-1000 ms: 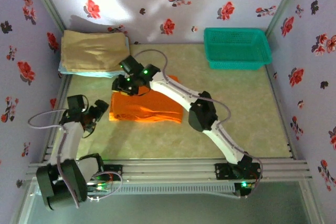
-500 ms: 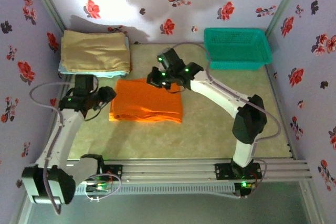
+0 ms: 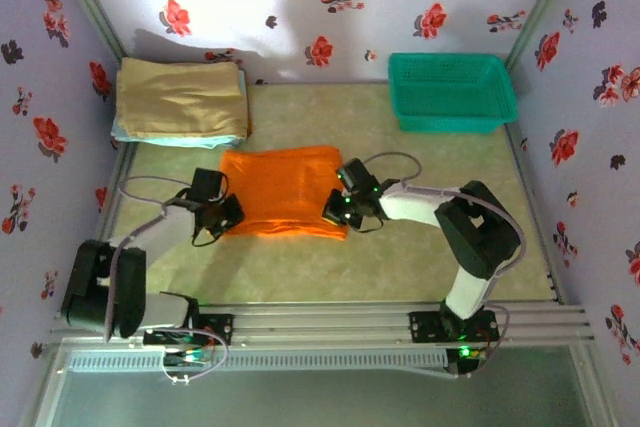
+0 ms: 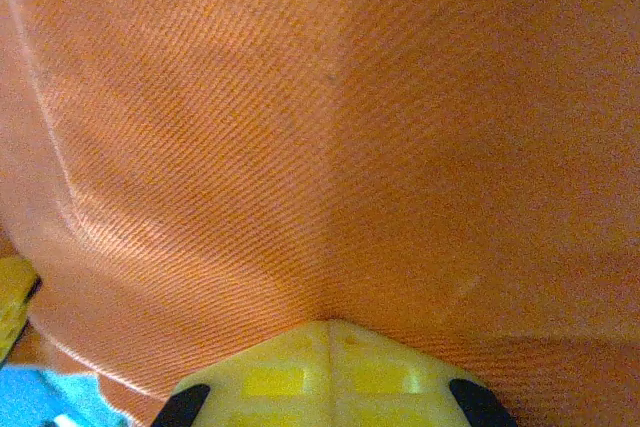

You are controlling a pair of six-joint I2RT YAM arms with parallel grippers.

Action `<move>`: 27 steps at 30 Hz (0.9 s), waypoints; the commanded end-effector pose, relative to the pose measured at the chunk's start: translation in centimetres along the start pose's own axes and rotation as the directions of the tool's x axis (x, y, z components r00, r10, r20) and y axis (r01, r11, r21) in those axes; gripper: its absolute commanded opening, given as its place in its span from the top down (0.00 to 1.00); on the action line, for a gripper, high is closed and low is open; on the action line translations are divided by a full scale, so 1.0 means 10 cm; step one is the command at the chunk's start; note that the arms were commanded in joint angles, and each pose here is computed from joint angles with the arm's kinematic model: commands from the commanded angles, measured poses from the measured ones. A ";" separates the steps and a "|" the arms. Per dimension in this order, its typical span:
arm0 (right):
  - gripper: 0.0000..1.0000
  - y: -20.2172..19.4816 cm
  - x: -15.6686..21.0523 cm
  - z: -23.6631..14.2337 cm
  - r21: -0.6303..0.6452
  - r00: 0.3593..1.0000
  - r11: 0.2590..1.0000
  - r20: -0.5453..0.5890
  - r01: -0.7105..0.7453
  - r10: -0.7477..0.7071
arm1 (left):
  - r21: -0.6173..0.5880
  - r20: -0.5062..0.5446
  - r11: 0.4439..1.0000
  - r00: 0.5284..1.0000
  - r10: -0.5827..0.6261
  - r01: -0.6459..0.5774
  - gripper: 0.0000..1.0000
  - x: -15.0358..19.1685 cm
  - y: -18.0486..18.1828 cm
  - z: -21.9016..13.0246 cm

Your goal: Fold and stack the trousers

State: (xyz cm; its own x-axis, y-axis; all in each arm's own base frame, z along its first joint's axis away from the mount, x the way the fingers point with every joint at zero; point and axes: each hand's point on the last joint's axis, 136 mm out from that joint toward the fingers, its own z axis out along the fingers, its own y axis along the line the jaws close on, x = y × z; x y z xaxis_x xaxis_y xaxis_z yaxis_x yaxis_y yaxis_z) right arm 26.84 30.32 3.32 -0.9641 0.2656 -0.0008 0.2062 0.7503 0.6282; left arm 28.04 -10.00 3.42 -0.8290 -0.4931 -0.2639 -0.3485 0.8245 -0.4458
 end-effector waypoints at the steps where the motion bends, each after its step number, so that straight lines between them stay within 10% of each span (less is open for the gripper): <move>1: 1.00 -0.46 0.09 0.14 0.042 0.994 0.994 -0.027 -0.101 0.102 | -0.124 -0.003 0.991 0.998 -0.059 0.058 1.00 0.18 0.55 0.14; 10: 1.00 -0.91 -0.07 -0.15 0.095 0.987 0.983 -0.014 -0.156 0.158 | -0.110 -0.032 0.991 0.996 -0.083 0.079 1.00 0.18 0.50 0.05; 27: 1.00 -1.63 -0.19 -1.13 0.090 0.937 0.939 0.152 -0.331 0.315 | -0.011 -0.136 0.997 0.988 0.077 -0.080 1.00 1.31 -0.17 0.14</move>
State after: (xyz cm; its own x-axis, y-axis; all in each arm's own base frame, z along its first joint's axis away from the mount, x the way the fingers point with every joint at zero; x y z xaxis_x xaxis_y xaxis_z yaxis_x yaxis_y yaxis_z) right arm 24.53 11.82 1.78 -0.8060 0.5866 0.0796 0.5257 0.6473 0.5520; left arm 22.33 -21.39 3.67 -0.8718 -0.4059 -0.2744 -0.1714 0.7773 -0.6053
